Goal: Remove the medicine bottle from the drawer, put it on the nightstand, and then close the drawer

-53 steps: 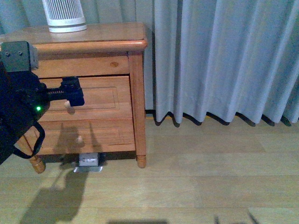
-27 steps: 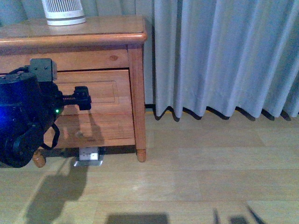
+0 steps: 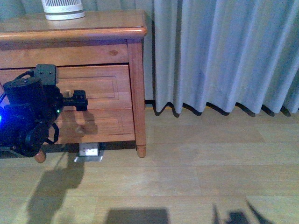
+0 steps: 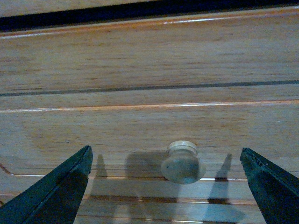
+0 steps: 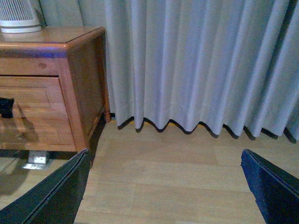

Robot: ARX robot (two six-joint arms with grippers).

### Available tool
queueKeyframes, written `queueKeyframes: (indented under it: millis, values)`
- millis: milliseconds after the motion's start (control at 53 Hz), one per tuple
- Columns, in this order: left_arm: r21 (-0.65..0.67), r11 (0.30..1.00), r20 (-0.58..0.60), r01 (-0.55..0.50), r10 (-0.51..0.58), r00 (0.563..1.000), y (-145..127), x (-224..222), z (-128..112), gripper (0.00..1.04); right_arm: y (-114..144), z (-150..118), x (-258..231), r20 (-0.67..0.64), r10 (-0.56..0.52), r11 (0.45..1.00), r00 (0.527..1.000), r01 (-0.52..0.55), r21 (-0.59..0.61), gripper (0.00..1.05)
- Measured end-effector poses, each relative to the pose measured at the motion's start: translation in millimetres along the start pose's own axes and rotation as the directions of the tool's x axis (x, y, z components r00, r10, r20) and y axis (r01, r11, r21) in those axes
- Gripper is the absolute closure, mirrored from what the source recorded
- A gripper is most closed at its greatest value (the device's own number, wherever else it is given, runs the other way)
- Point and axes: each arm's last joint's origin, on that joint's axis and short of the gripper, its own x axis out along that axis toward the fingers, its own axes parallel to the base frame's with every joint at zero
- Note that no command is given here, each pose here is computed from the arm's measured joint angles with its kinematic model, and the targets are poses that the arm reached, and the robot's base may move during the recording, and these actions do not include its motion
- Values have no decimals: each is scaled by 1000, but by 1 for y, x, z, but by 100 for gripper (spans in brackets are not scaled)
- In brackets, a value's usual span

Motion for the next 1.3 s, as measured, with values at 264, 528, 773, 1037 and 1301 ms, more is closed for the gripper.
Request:
queueKeyframes:
  millis: [264,528,773,1037,1301]
  values:
    - [0,1000,-3,1,-1,1000,-1,6,-3,7,0,0,0,0,0,1000,1000,0,0,7]
    - [2,1000,-18,3,-3,1000,-2,7,-4,29,0,0,0,0,0,1000,1000,0,0,7]
    - [2,1000,-19,9,-9,1000,-2,7,-4,69,0,0,0,0,0,1000,1000,0,0,7]
    - [2,1000,-26,8,-8,1000,-5,7,-4,80,0,0,0,0,0,1000,1000,0,0,7]
    - [-1,1000,-13,7,-7,1000,-5,2,-6,81,0,0,0,0,0,1000,1000,0,0,7]
